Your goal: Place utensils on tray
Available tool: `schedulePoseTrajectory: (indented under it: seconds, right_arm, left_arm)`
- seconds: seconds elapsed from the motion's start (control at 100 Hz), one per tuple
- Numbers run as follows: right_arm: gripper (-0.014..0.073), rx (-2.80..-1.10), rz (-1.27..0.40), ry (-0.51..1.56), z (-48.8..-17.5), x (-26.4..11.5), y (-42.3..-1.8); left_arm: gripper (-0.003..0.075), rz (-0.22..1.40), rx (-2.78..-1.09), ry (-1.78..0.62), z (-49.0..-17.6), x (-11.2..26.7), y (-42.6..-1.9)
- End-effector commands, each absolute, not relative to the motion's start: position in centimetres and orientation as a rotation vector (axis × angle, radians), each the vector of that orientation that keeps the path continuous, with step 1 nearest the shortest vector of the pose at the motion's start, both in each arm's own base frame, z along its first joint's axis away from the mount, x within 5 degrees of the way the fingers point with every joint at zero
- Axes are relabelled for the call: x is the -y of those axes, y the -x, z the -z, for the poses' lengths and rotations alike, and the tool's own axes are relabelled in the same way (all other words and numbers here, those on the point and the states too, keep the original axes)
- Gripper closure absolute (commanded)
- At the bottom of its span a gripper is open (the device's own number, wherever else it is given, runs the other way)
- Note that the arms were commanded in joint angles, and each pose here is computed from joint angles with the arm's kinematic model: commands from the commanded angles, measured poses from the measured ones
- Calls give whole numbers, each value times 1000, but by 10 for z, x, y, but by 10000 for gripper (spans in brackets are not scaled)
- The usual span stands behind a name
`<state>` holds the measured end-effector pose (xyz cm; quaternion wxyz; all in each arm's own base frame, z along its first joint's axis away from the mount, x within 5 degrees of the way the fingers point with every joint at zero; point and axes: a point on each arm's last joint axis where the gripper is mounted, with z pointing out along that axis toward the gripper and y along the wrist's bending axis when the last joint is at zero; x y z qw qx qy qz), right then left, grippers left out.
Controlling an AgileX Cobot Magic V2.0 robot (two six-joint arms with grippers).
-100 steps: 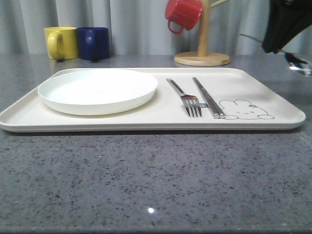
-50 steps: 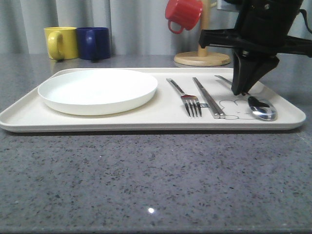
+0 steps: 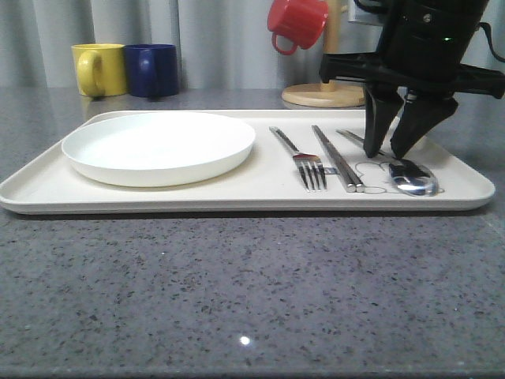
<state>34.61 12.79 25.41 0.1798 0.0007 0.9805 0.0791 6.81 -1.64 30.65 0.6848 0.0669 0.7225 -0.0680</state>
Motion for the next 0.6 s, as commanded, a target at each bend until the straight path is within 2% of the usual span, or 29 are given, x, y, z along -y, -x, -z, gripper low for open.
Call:
schedulePoseTrajectory:
  seconds: [0.0, 0.29, 0.59]
  right_arm:
    - [227, -2687, -244, 7, -278, -127, -346]
    - [228, -2611, -225, 34, -307, -123, -342]
    - [232, -2446, -121, 73, -362, -86, -316]
  left_arm:
    - [739, 137, -1530, -109, -322, 13, -68]
    - [739, 137, -1530, -109, -322, 13, -68]
    - [739, 137, -1530, -109, -322, 13, -68]
